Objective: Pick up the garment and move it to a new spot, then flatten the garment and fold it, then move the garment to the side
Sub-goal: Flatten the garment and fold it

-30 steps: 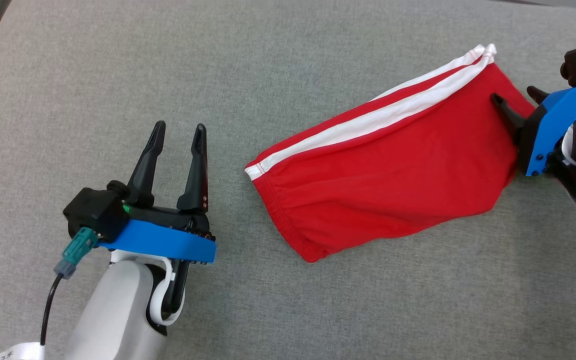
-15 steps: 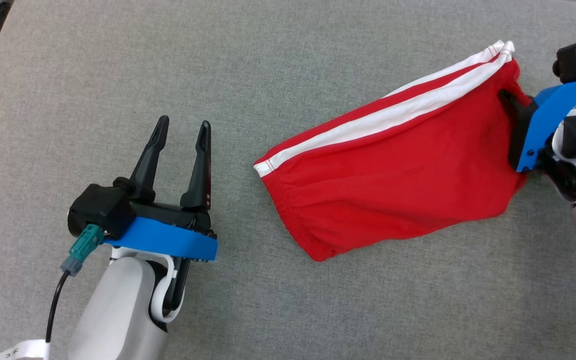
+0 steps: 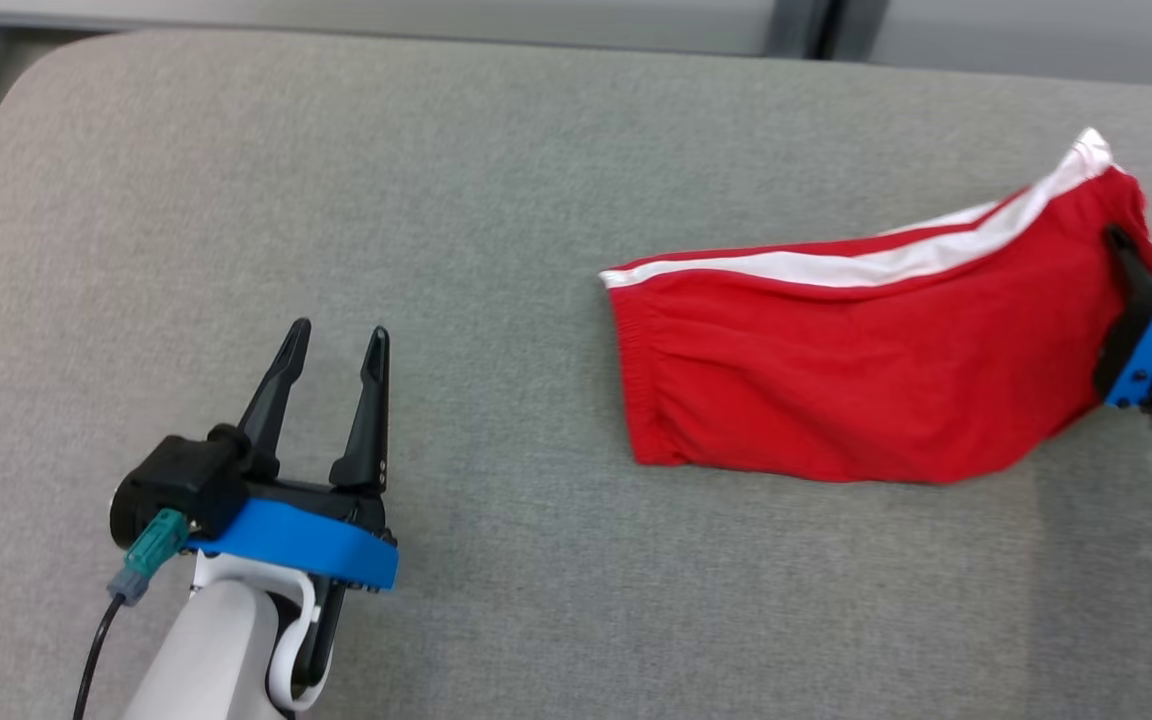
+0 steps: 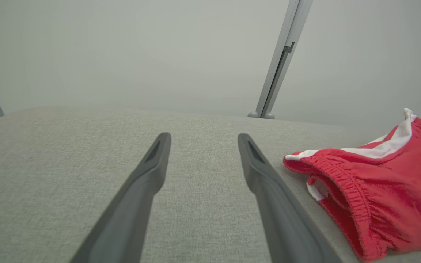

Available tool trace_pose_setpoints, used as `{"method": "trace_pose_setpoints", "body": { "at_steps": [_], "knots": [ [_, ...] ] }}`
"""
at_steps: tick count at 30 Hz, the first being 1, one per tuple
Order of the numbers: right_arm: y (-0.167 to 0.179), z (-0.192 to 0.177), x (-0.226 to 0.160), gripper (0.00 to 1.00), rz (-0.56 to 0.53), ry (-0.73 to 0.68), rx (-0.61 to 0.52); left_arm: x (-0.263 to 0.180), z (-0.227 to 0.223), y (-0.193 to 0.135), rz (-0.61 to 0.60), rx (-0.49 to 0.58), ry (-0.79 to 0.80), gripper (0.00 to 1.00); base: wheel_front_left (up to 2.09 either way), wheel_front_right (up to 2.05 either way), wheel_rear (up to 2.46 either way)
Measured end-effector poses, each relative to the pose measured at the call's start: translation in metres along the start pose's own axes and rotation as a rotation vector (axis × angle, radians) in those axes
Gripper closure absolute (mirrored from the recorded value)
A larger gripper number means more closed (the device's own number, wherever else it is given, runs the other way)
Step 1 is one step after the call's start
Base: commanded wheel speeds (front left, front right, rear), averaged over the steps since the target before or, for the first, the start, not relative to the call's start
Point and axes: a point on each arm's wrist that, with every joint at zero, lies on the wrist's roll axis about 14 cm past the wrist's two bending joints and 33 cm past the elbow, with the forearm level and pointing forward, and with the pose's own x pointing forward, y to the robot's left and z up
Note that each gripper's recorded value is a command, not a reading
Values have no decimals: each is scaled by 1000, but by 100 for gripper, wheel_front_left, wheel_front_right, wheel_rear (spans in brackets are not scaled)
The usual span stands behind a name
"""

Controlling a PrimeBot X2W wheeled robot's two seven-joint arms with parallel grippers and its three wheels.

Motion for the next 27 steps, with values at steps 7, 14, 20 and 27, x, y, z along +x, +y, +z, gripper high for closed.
{"method": "trace_pose_setpoints", "body": {
  "at_steps": [7,14,20,27],
  "knots": [
    [-41,5,-52,100,-148,-32,-31,-8,6,-23,-67,1,-13,0,0,0,0],
    [-29,19,-75,100,-166,-59,-115,-12,13,-36,-101,3,-29,0,0,0,0],
    [34,25,-63,100,-30,-45,-213,-14,14,-32,-84,-2,-30,0,0,0,0],
    [126,14,-41,100,178,13,-267,-18,13,-18,-30,-11,-28,0,0,0,0]
  ]
}}
